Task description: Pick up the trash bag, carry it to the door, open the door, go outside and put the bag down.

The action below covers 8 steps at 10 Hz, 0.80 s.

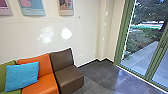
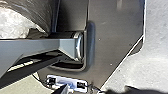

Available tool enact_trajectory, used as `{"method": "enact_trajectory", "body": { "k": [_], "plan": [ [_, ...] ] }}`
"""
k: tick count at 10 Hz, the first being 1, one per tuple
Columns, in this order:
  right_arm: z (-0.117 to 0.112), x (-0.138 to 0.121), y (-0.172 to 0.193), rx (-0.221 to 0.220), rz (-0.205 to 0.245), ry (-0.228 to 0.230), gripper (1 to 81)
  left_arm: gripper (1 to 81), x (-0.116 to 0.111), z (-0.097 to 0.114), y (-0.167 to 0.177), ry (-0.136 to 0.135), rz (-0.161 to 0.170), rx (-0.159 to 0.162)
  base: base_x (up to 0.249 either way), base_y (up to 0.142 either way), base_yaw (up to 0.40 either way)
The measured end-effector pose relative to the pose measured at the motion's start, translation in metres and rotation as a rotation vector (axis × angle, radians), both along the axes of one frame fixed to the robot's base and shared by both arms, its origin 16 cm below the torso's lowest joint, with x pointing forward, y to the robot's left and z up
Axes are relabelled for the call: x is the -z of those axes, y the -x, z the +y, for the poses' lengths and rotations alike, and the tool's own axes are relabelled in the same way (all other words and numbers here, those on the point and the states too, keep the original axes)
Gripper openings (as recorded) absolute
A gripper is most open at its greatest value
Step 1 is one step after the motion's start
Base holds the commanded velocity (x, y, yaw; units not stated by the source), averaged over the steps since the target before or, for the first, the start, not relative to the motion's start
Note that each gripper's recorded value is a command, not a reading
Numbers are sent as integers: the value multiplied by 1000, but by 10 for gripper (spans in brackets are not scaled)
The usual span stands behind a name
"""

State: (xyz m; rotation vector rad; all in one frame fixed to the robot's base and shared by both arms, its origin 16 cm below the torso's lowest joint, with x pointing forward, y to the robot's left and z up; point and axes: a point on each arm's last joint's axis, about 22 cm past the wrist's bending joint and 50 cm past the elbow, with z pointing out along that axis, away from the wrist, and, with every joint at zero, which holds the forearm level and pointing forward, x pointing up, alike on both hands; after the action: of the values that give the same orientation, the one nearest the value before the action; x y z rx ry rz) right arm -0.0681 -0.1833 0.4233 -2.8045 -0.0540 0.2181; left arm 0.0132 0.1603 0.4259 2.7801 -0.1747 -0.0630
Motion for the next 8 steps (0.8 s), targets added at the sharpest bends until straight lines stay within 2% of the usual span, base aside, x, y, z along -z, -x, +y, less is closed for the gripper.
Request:
{"method": "enact_trajectory", "body": {
  "k": [8],
  "plan": [
    [0,0,0,-7,-3,0,811,10,0,-4,0,5,1,1,0,0,-312]
  ]
}}
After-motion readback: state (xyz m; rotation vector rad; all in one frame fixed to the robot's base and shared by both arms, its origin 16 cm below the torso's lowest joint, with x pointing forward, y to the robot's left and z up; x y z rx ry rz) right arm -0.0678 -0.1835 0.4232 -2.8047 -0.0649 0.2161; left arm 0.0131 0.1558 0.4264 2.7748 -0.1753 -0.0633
